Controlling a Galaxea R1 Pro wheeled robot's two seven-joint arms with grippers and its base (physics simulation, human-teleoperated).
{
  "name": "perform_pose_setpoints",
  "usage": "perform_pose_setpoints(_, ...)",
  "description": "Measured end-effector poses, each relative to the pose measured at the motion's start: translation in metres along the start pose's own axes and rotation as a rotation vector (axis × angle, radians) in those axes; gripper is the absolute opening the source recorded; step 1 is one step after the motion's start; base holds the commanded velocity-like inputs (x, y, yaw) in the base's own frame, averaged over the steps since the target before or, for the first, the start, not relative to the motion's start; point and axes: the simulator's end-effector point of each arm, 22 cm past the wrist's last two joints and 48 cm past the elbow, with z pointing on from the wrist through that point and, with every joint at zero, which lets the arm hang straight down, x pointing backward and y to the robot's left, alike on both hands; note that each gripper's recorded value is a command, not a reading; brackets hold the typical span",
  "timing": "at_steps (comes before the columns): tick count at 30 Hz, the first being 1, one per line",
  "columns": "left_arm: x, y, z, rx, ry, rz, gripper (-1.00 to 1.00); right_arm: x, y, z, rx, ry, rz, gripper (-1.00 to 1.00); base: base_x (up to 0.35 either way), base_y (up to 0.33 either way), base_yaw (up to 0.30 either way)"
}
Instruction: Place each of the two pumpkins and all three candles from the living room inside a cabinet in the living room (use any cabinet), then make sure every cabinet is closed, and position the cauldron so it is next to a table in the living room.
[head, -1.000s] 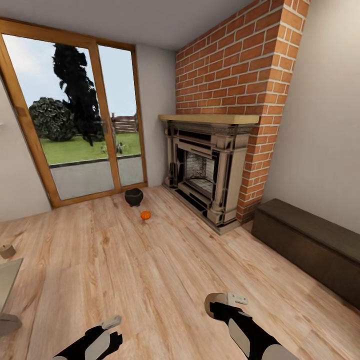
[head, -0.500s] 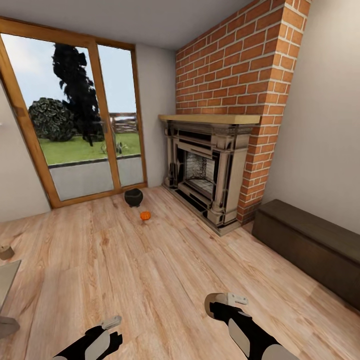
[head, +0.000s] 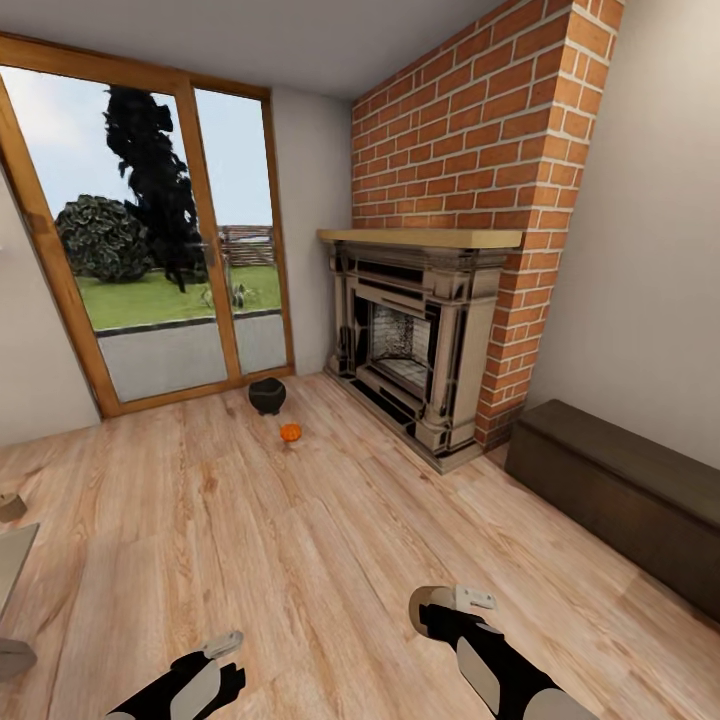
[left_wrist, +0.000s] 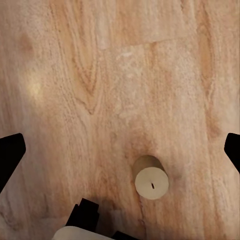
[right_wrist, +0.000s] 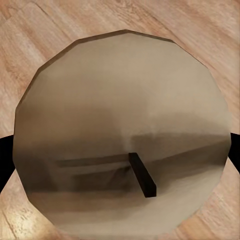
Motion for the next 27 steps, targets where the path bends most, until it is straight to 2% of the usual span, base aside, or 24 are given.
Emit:
perform_pose_setpoints(11,-0.002,-0.002,-0.001,0.005,-0.004,-0.002,1.00,0.000,-0.001,0.000,0.002,0.000,0.000,-1.00,0.000,0.000,0.000)
perform_pose_setpoints(27,0.009,-0.003,0.025,0.008,-0.002,-0.005,1.00,0.019,-0.005,0.020,0.000,-0.001,0.000,-1.00,0.000,0.000,0.000)
